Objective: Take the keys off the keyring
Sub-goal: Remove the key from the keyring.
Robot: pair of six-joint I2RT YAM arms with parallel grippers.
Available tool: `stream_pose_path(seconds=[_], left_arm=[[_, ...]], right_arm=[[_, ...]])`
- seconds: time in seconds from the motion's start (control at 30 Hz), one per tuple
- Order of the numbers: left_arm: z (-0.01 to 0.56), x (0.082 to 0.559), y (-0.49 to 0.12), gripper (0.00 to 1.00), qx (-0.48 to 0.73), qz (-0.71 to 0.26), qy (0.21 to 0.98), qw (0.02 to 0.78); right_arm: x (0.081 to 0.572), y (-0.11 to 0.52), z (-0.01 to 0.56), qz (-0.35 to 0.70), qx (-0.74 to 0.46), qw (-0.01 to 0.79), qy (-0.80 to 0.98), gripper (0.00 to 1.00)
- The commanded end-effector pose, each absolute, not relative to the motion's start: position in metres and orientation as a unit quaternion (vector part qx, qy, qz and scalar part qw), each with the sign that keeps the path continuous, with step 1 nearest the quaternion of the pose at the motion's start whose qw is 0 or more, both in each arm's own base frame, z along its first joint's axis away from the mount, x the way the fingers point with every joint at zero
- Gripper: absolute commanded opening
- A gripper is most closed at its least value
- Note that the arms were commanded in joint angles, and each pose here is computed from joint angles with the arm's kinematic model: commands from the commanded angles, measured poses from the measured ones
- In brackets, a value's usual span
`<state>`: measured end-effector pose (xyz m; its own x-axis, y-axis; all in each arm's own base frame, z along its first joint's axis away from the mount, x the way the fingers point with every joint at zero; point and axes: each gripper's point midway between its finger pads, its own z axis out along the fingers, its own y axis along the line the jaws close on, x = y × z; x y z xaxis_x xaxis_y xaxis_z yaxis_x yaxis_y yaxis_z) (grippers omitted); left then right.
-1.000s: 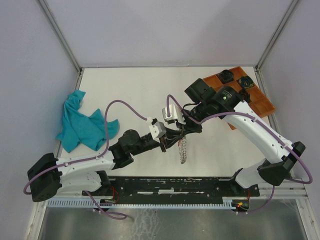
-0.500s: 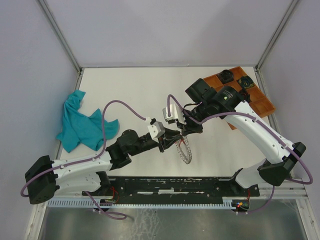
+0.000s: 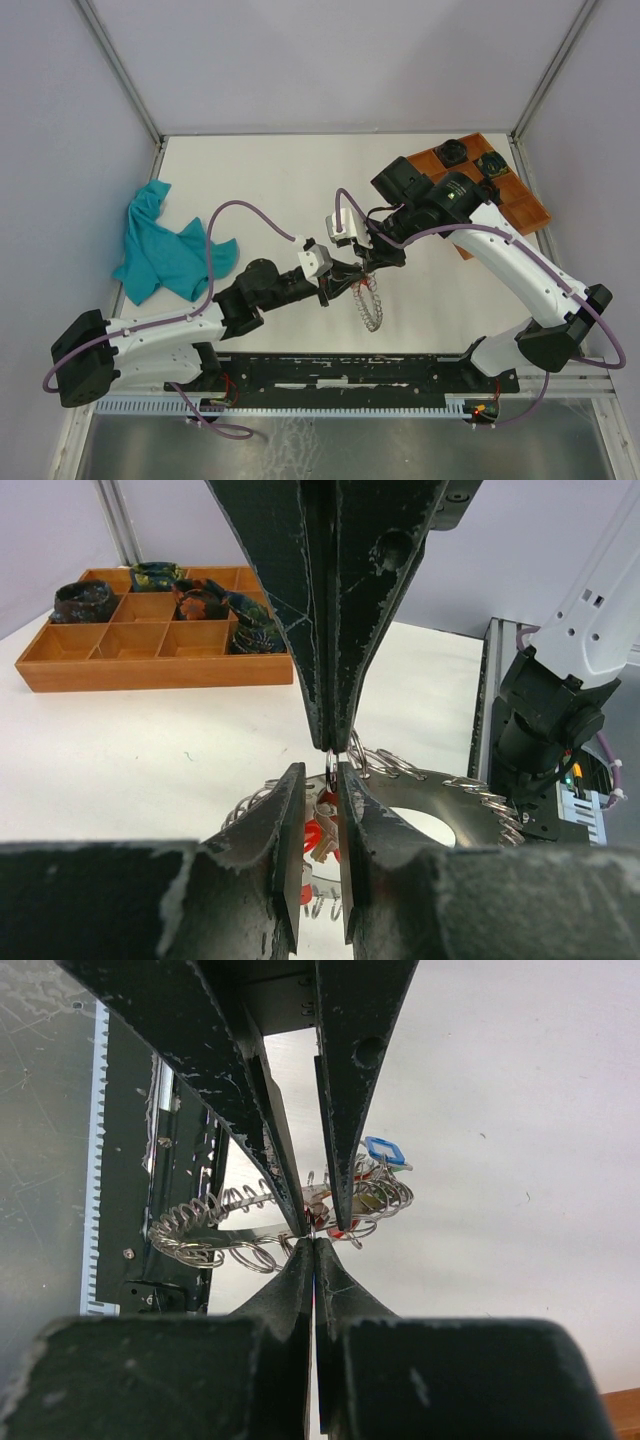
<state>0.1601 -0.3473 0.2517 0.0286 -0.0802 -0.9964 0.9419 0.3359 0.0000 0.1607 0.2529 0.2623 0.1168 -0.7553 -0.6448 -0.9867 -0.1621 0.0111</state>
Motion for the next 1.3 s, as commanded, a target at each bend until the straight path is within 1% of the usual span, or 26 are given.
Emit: stream_pose_path(seconds=[0.0,0.07,0.13,0.17,0.23,0.33,0.37,0.57,0.67,0.73,0.9,0.93,1.03,1.1,1.17,1.27], left_arm=[[0.270,0.161,-0.353,0.23,0.402,-0.427,0.523,0.619],[0.269,0.160,-0.354,0.19,0.403,-0.429,0.522,0.617],[0.270,0.160,-0.355,0.12,0.402,-0.430,0.521,0.618],[0.271,0.160,-0.354,0.11,0.400,-0.431,0.520,0.619],[0.272,0.160,-0.354,0.12,0.399,-0.432,0.519,0.620],[0.274,0.161,-0.353,0.23,0.393,-0.433,0.520,0.623],[0.275,0.160,-0.352,0.25,0.391,-0.433,0.519,0.624],[0.276,0.159,-0.350,0.25,0.389,-0.437,0.516,0.626],[0.276,0.157,-0.351,0.18,0.394,-0.439,0.514,0.623],[0.274,0.157,-0.352,0.04,0.397,-0.439,0.514,0.620],[0.273,0.157,-0.349,0.03,0.398,-0.435,0.512,0.625],[0.274,0.157,-0.347,0.03,0.396,-0.433,0.510,0.629],[0.277,0.157,-0.340,0.03,0.388,-0.429,0.502,0.643],[0.279,0.155,-0.334,0.03,0.385,-0.428,0.490,0.655],[0.283,0.152,-0.328,0.03,0.381,-0.428,0.472,0.670],[0.292,0.148,-0.322,0.03,0.377,-0.428,0.445,0.691]], right_arm=[[0.154,0.258,0.277,0.287,-0.713,0.244,0.591,0.01],[0.153,0.258,0.276,0.288,-0.714,0.243,0.591,0.01],[0.152,0.257,0.275,0.288,-0.715,0.242,0.589,0.01],[0.152,0.257,0.275,0.289,-0.715,0.241,0.589,0.01],[0.152,0.257,0.274,0.289,-0.715,0.240,0.589,0.01],[0.151,0.257,0.274,0.289,-0.716,0.240,0.588,0.01],[0.151,0.257,0.275,0.289,-0.716,0.241,0.587,0.01],[0.151,0.257,0.274,0.290,-0.717,0.240,0.586,0.01],[0.150,0.257,0.274,0.291,-0.718,0.239,0.585,0.01],[0.150,0.257,0.273,0.292,-0.718,0.237,0.585,0.01],[0.147,0.259,0.274,0.303,-0.716,0.234,0.584,0.02],[0.148,0.259,0.275,0.306,-0.713,0.236,0.585,0.06],[0.156,0.258,0.286,0.341,-0.683,0.253,0.594,0.29],[0.163,0.254,0.300,0.383,-0.655,0.271,0.593,0.39],[0.169,0.253,0.309,0.415,-0.631,0.287,0.590,0.44],[0.176,0.261,0.311,0.456,-0.598,0.303,0.585,0.44]])
